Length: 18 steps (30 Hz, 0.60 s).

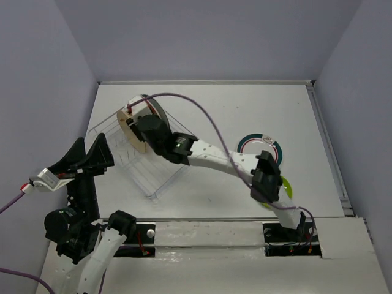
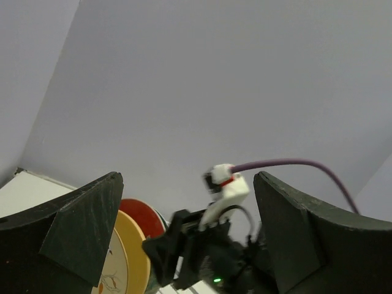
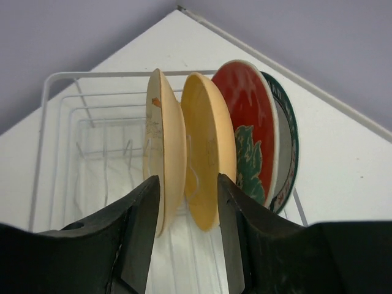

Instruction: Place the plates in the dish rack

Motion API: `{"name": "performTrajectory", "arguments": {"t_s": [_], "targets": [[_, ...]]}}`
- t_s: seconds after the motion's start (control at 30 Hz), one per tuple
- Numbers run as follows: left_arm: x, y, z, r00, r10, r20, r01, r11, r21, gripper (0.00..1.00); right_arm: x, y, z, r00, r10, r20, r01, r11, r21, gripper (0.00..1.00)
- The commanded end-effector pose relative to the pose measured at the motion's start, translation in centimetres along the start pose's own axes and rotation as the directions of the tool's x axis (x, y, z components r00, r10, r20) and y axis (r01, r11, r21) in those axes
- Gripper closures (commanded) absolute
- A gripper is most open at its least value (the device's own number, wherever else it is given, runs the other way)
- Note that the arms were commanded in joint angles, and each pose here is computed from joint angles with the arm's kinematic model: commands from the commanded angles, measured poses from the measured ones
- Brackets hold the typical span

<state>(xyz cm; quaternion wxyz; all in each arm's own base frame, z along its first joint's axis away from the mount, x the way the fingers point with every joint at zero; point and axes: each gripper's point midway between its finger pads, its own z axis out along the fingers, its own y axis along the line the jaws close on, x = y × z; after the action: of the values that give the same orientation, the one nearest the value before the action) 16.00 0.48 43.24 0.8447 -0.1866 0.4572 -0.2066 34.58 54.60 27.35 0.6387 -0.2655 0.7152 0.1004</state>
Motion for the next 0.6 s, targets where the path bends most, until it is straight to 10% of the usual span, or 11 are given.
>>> {"name": "performTrajectory", "arguments": {"t_s": [0.0,0.1,0.2,0.57], "targets": [[-0.5,-0.4,0.4,0.999,-0.018,0.029,0.017,1.0,0.015,0.01,-4.3,-9.3,-3.8,0.944,0.33,0.011,-0.327,0.939,-0.103,0.51],[-0.5,-0.7,0.3,0.999,-0.022,0.025,0.021,0.999,0.031,0.01,-2.9,-16.2,-7.9,0.883,0.467,-0.042,-0.468,0.874,-0.133,0.51],[-0.3,-1.5,0.3,1.0,-0.028,0.008,0.027,0.997,0.069,0.01,10.6,-27.8,-11.7,0.724,0.668,-0.171,-0.649,0.744,0.156,0.51],[0.9,-2.4,0.5,0.999,-0.029,-0.036,0.033,0.993,0.109,0.01,30.1,-41.1,-26.3,0.348,0.937,0.043,-0.755,0.252,0.606,0.42]]}}
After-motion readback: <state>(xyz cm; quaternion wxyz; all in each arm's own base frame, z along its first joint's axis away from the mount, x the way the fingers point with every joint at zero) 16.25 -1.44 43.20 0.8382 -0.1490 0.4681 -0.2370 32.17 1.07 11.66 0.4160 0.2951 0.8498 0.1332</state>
